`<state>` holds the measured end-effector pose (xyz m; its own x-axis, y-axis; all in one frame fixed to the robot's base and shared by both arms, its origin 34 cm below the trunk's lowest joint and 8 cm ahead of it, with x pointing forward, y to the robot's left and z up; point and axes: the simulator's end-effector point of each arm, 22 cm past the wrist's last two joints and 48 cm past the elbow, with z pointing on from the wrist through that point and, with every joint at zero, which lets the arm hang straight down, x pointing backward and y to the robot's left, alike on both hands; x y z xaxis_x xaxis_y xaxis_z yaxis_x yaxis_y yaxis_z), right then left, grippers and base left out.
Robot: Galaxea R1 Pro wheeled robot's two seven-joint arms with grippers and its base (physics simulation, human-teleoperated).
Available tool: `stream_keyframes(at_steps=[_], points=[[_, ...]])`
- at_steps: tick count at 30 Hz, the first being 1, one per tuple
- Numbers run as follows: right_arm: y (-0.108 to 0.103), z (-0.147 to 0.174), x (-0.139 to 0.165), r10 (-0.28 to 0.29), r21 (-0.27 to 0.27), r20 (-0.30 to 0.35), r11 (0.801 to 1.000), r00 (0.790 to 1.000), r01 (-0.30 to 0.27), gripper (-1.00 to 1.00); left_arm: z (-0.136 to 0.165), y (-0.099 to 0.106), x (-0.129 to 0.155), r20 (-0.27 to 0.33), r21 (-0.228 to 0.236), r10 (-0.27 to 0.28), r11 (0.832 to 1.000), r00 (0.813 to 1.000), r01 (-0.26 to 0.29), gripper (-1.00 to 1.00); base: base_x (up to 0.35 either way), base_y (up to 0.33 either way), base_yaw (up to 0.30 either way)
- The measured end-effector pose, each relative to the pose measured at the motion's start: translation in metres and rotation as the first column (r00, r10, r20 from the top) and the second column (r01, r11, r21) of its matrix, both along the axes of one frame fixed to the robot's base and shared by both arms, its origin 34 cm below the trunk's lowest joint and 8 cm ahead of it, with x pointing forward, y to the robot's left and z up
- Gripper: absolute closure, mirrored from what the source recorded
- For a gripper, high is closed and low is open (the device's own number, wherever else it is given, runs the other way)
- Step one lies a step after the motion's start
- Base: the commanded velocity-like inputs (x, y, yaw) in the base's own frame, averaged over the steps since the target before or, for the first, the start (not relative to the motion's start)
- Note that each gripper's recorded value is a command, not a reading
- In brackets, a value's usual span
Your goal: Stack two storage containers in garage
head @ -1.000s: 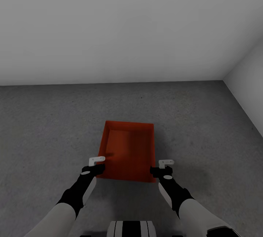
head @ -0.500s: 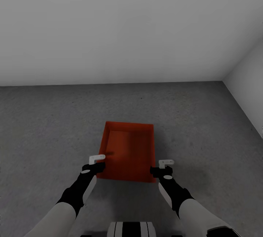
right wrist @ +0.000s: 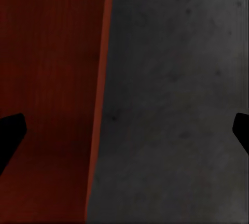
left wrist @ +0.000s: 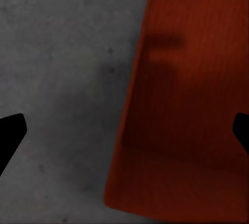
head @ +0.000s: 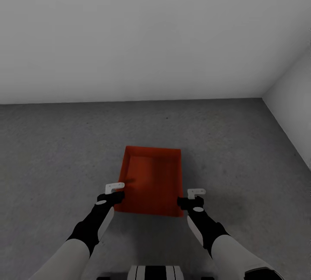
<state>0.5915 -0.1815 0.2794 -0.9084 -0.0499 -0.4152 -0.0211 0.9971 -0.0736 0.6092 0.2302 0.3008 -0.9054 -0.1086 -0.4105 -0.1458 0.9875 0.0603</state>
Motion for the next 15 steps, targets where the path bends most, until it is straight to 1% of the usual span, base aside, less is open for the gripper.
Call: stream_keyframes(at_steps=[15], points=[[0.001,0.030,0.004,0.001,-0.001,0.001,1.000,1.000,-0.001,-1.00,0.034,0.001,0.012,0.017,0.001,0.001,1.000,1.000,-0.001,-1.00,0.000,0.000,0.000]])
